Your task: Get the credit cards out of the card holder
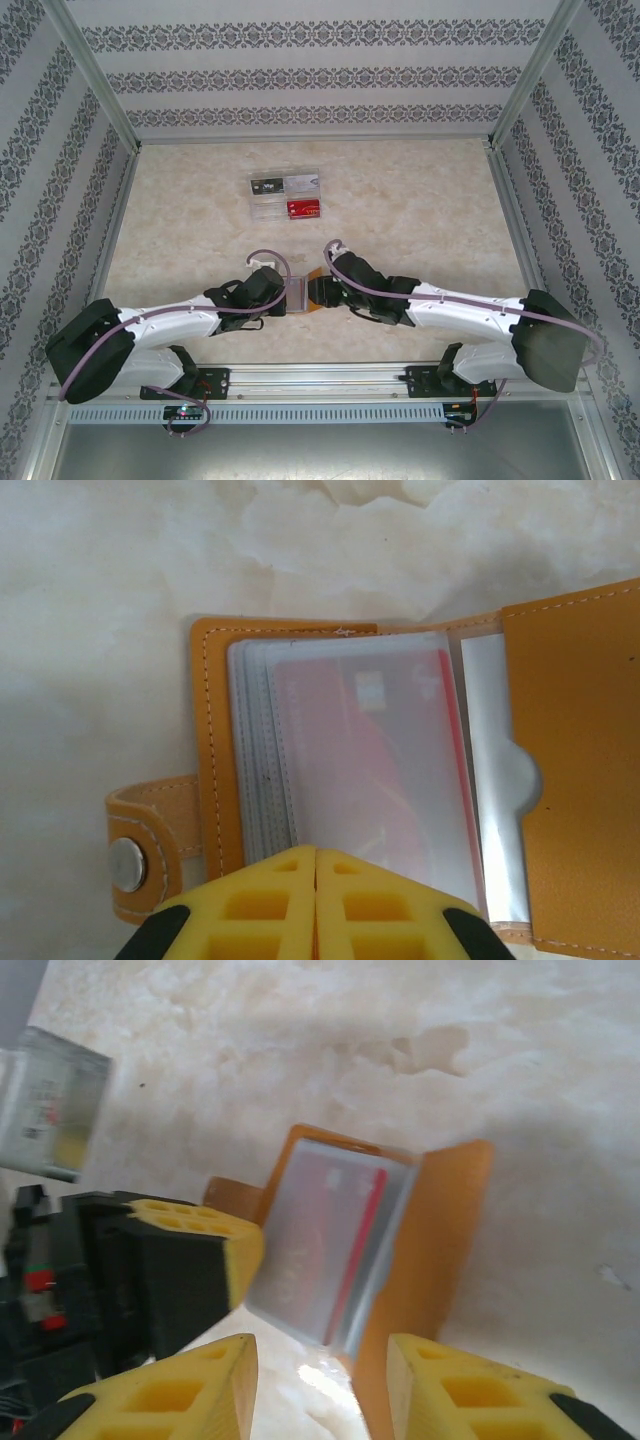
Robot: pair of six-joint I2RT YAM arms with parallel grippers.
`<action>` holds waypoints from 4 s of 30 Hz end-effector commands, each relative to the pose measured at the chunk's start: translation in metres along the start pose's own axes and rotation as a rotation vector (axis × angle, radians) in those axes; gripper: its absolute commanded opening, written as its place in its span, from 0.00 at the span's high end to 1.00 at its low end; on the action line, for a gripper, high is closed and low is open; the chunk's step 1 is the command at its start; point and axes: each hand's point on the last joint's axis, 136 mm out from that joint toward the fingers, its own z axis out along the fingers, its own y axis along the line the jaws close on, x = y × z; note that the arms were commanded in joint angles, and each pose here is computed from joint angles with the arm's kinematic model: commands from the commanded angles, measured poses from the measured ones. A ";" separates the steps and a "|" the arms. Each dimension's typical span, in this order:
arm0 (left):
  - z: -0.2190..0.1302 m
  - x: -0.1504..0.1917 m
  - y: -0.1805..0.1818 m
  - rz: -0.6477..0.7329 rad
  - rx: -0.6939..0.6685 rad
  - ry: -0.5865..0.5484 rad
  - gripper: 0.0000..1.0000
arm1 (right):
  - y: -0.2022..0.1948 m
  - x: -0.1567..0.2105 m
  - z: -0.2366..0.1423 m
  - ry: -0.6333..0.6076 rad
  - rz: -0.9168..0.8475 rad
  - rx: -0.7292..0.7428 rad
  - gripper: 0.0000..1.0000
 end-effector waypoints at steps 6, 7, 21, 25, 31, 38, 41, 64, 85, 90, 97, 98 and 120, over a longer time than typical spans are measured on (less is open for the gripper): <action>0.001 -0.011 -0.007 -0.004 0.024 -0.027 0.90 | -0.028 0.010 0.011 0.039 -0.004 0.135 0.64; 0.001 -0.011 -0.007 -0.003 0.025 -0.025 0.89 | -0.033 0.012 0.013 0.045 0.000 0.145 0.65; -0.002 -0.012 -0.015 -0.022 0.065 -0.020 0.79 | -0.076 0.043 0.042 0.136 0.055 0.221 0.79; -0.002 -0.011 -0.011 -0.018 0.046 -0.018 0.72 | -0.078 0.046 0.045 0.146 0.059 0.224 0.79; -0.005 -0.013 -0.002 -0.021 0.001 -0.034 0.64 | -0.080 0.046 0.044 0.145 0.066 0.224 0.79; -0.010 -0.018 -0.005 -0.020 0.020 -0.061 0.63 | -0.080 0.047 0.045 0.149 0.068 0.220 0.79; -0.015 -0.021 -0.001 -0.031 0.021 -0.092 0.62 | -0.080 0.047 0.046 0.152 0.068 0.220 0.79; 0.005 -0.007 -0.004 -0.008 0.017 -0.010 0.63 | -0.077 0.046 0.048 0.158 0.072 0.209 0.79; -0.011 -0.026 -0.066 0.028 0.291 -0.034 0.58 | -0.079 0.041 0.042 0.129 0.081 0.211 0.78; -0.013 -0.032 -0.091 0.043 0.355 -0.029 0.60 | -0.082 0.024 0.018 0.044 0.090 0.211 0.78; -0.006 -0.028 -0.115 0.062 0.413 0.011 0.62 | -0.092 0.009 -0.017 -0.050 0.122 0.201 0.76; -0.004 -0.027 -0.116 0.058 0.418 0.017 0.62 | -0.092 0.008 -0.020 -0.058 0.125 0.195 0.75; -0.011 -0.022 0.012 -0.070 0.092 -0.037 0.94 | -0.003 0.005 0.023 0.056 0.136 -0.099 0.75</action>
